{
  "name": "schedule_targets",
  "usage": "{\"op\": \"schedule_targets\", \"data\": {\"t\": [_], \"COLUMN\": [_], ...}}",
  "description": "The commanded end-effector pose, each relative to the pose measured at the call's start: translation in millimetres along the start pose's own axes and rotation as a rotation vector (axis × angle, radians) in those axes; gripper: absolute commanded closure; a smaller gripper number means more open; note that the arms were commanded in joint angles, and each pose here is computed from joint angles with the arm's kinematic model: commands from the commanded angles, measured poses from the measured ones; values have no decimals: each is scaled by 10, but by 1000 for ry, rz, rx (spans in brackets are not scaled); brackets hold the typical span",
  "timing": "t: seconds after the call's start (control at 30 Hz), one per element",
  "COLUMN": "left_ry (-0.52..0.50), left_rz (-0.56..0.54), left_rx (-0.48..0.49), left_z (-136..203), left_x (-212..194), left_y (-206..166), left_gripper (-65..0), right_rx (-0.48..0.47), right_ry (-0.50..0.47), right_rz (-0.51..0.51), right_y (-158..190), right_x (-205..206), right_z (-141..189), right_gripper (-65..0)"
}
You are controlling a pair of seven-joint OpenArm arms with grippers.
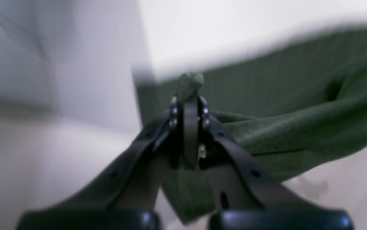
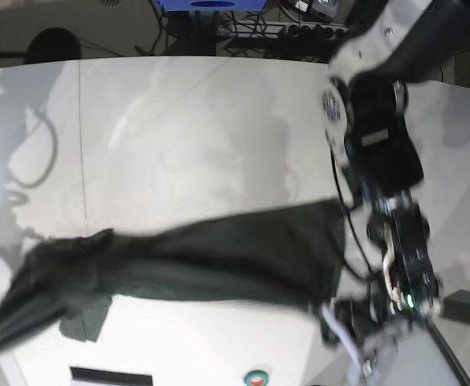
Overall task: Layout the t-shirt on the table in an organized manner, then fold the t-shirt properly
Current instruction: 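Lift the green shirt with both grippers and swing it up off the table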
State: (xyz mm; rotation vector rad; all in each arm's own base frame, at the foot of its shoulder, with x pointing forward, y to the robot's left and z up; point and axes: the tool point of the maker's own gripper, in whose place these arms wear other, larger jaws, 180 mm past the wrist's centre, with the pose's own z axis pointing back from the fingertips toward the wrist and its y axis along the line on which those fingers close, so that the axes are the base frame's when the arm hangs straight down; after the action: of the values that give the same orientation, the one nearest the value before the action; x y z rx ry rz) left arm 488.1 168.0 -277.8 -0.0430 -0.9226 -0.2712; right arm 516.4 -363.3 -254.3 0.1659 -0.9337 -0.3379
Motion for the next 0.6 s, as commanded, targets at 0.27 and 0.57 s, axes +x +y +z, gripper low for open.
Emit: {"op": "schedule_targets", "data": {"t": [0.27,0.57], "left_ry": [-175,133], "left_rz": [-53,-123], "left_rx": [117,187], "left_z": [486,793], "left_x": [871,-940], "left_y": [287,204], "left_gripper": [0,0], "right_rx": [-87,-241], "right_ry": [-106,146], "right_rz": [168,163], "right_y": [-43,-602], "right_x": [812,-692], "right_z": [805,1215], "right_gripper": [-2,-2]}}
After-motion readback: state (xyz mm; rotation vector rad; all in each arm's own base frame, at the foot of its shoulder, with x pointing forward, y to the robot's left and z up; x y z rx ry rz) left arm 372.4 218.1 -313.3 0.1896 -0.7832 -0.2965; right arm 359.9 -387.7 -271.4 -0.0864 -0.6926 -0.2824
